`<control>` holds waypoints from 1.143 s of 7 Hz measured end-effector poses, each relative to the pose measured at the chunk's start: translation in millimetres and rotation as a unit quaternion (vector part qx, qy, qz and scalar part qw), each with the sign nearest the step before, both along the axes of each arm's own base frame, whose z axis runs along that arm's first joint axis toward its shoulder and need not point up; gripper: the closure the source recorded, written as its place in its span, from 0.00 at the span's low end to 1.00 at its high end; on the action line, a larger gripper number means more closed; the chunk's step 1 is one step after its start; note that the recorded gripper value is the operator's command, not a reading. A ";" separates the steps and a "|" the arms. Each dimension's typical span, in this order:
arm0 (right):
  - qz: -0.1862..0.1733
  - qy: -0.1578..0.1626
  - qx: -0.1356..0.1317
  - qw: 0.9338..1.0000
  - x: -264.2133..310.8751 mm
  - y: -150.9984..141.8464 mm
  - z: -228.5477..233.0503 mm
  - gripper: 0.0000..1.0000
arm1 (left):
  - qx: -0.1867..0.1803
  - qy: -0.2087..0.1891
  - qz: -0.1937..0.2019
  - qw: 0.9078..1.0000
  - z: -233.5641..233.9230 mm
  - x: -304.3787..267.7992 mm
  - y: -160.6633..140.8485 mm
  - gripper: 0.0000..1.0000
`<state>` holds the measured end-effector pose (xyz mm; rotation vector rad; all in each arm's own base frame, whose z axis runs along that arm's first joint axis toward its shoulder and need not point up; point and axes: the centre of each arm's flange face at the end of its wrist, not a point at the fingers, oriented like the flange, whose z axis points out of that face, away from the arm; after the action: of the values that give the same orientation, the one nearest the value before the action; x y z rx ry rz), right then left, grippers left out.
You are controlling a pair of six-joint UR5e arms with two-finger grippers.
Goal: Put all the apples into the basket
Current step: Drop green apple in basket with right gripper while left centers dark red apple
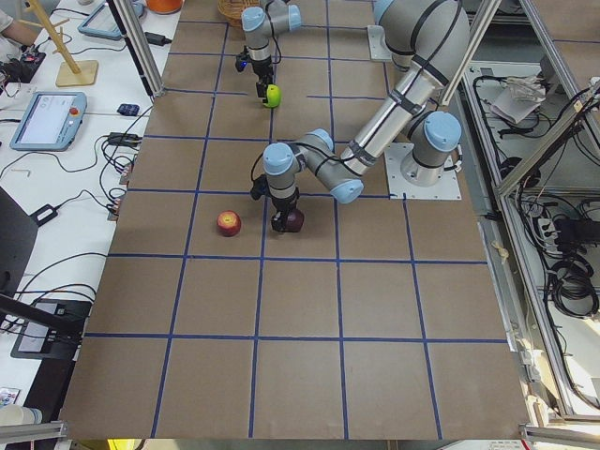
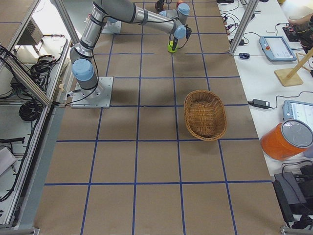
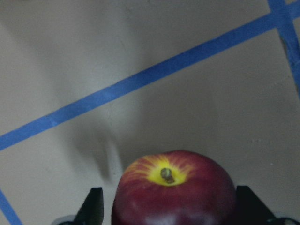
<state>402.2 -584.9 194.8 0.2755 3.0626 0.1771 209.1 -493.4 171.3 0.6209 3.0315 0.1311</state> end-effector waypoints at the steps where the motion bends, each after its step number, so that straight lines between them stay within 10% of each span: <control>1: 0.002 -0.001 0.000 1.000 -0.5 0.2 1.4 1.00 | 0.001 -0.001 0.012 1.000 2.6 -2.6 -2.9 0.56; 4: -0.003 0.008 -0.006 1.000 -41.9 -14.1 61.9 1.00 | 0.014 -0.001 0.094 0.996 55.5 -49.0 -50.1 0.57; 8: 0.006 0.071 -0.052 0.996 -333.2 -94.9 160.4 1.00 | 0.005 0.005 0.289 0.957 111.5 -256.3 -109.6 0.56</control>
<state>69.0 -679.8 355.2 0.2764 3.2006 -0.0003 -47.2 -603.0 282.8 -0.2841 3.1186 0.1579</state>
